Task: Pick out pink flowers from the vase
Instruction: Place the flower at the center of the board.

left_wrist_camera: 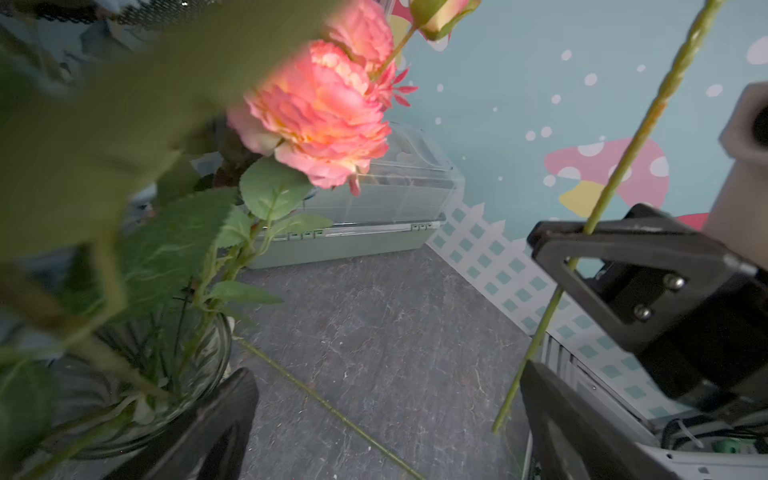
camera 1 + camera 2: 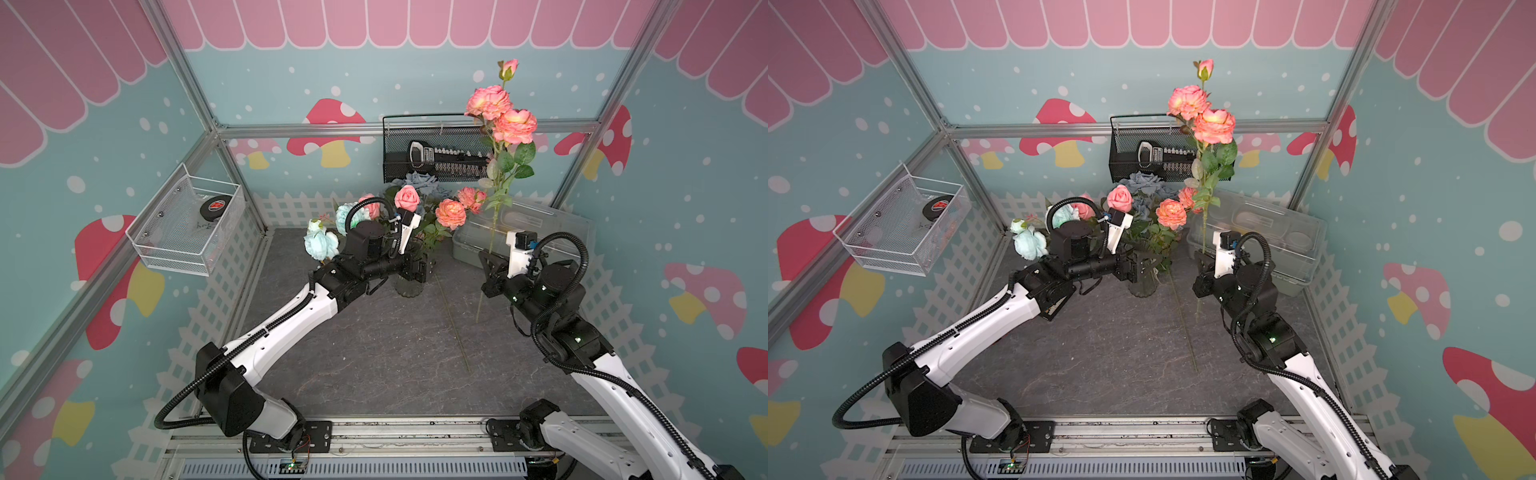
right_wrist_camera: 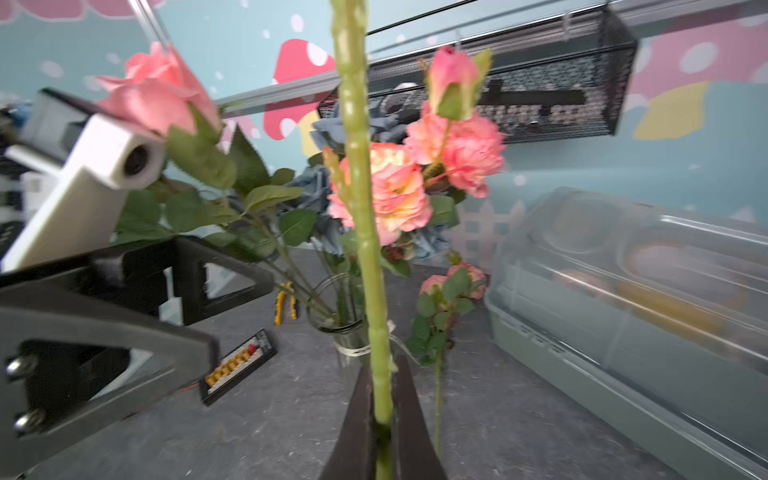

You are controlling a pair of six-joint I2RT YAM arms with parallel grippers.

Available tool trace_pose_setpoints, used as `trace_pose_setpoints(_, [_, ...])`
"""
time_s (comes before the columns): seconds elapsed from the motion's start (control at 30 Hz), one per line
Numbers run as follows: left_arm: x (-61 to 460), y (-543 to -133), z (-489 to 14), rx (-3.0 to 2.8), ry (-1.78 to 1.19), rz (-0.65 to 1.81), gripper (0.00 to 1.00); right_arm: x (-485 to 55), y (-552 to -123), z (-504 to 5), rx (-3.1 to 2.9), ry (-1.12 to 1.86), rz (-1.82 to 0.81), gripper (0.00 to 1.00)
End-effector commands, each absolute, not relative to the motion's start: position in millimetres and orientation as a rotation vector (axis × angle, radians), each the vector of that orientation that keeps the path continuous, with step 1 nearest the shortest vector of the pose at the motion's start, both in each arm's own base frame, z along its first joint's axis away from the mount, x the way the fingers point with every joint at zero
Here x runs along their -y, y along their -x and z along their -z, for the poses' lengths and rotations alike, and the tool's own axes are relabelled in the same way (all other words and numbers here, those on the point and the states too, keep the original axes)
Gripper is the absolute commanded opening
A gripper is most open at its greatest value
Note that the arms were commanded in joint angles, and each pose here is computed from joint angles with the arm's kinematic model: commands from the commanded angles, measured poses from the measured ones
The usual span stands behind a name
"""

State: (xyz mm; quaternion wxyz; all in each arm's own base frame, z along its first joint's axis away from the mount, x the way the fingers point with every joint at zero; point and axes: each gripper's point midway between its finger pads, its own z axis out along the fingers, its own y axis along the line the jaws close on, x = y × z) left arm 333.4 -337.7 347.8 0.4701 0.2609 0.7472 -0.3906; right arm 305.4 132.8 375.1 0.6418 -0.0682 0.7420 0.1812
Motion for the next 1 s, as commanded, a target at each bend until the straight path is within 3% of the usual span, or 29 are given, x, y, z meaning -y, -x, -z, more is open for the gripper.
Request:
trace_pose_setpoints(0.0, [331.4,-335.4,-365.3,-1.699,-0.641,0.832,0.99,-94.2,-322.1,-350.3,-1.811,0.011,-0.171,0.00])
trace_pose_setpoints(0.3, [365.3,-336.9,-324.3,-1.630,-0.725,0.563,0.99,-57.4,-347.0,-286.4,-1.974,-0.166,-0.031,0.00])
trace_pose_setpoints(0.7, [359.8,-402.2,-301.2,-1.582,-0.434,0.249,0.99,-129.8,-365.1,-184.2,-2.200,0.085,-0.355,0.00])
trace_pose_setpoints(0.97, [339.7,-383.8,-291.0,-1.564,-0.338,0.225,0.98,-142.5,-364.5,-131.7,-2.317,0.101,-0.409,0.00])
